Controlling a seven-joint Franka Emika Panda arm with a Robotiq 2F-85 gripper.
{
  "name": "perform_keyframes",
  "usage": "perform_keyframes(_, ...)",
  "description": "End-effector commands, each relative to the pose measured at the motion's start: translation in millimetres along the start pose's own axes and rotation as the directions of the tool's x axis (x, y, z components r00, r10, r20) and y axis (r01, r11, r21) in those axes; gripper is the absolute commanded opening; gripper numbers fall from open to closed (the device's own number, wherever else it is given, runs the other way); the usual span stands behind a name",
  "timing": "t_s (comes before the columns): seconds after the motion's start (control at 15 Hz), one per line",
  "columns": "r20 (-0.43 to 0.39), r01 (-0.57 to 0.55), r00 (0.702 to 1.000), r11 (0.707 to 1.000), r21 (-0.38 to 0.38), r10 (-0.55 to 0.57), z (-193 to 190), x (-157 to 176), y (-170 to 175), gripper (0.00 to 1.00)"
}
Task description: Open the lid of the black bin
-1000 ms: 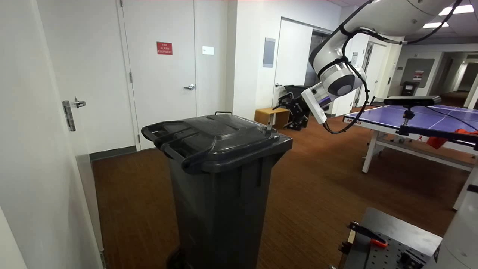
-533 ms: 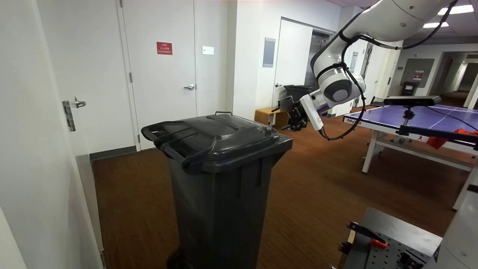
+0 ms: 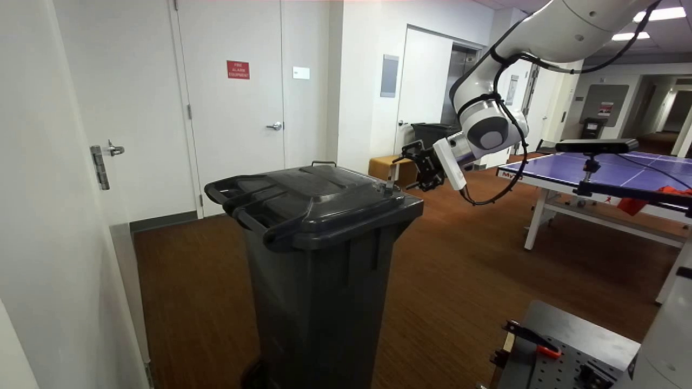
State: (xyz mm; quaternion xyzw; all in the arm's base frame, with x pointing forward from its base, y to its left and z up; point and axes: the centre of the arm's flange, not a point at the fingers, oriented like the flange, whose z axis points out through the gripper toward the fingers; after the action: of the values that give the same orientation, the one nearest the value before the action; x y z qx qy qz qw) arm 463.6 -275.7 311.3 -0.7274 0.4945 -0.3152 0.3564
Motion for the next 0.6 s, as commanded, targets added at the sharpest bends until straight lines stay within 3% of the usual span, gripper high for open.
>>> perform_keyframes(0.0,0.004,-0.041,0.999,0.997,0.073,0.041,11,4,10,1.0)
perform_keyframes(0.53,0.046,-0.124,0.992,0.973,0.193,0.117,37,-6,20,1.0)
